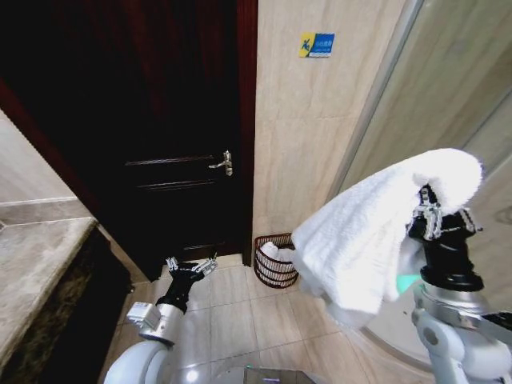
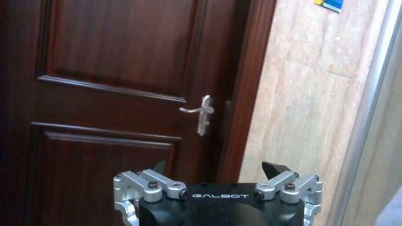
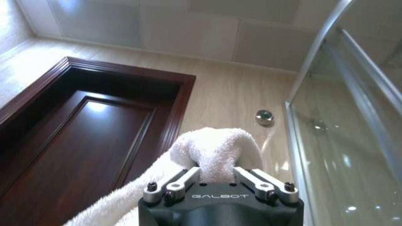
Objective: Discard the used towel into the hamper.
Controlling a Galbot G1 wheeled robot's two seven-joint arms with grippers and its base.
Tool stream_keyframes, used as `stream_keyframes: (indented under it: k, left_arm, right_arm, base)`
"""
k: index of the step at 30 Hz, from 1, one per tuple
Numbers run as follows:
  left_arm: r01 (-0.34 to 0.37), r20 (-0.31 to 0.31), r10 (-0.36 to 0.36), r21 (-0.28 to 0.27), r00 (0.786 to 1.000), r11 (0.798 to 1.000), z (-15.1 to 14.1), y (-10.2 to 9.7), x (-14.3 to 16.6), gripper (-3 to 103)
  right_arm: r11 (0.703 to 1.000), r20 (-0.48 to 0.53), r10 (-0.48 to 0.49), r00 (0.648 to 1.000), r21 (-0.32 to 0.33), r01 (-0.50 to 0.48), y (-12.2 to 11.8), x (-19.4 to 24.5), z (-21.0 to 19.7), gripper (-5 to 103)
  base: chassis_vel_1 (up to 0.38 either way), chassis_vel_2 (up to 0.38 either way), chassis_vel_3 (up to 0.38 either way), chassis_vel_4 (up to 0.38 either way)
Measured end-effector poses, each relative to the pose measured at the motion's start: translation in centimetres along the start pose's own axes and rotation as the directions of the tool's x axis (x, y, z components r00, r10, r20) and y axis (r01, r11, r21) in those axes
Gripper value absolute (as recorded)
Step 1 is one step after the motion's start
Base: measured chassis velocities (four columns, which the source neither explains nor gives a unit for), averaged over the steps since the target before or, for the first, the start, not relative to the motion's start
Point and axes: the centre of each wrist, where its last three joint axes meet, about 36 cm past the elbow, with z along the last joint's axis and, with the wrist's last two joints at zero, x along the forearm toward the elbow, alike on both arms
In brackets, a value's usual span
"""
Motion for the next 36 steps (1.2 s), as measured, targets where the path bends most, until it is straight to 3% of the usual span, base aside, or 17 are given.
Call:
stream_keyframes:
  k: [10, 24, 36]
  left_arm:
    - [0.000, 0.000, 0.000, -0.001, 1.000, 1.000, 0.0, 0.0, 0.0, 100]
    - [0.000, 0.000, 0.000, 0.000, 1.000, 1.000, 0.0, 0.0, 0.0, 100]
    - [0.000, 0.000, 0.000, 0.000, 1.000, 1.000, 0.0, 0.0, 0.0, 100]
  right_arm:
    - [0.999, 0.021, 0.047, 0.999, -0.002, -0.047, 0.1, 0.1, 0.4, 8]
    - [1.000, 0.004, 0.019, 1.000, 0.002, -0.019, -0.1, 0.7, 0.9, 8]
    - [1.000, -0.002, 0.016, 1.000, 0.002, -0.016, -0.1, 1.2, 0.9, 8]
  base:
    - [0.081, 0.081, -0.090, -0.087]
    - [-0.022, -0.014, 0.013, 0.014]
    - [-0.139, 0.145, 0.144, -0.139]
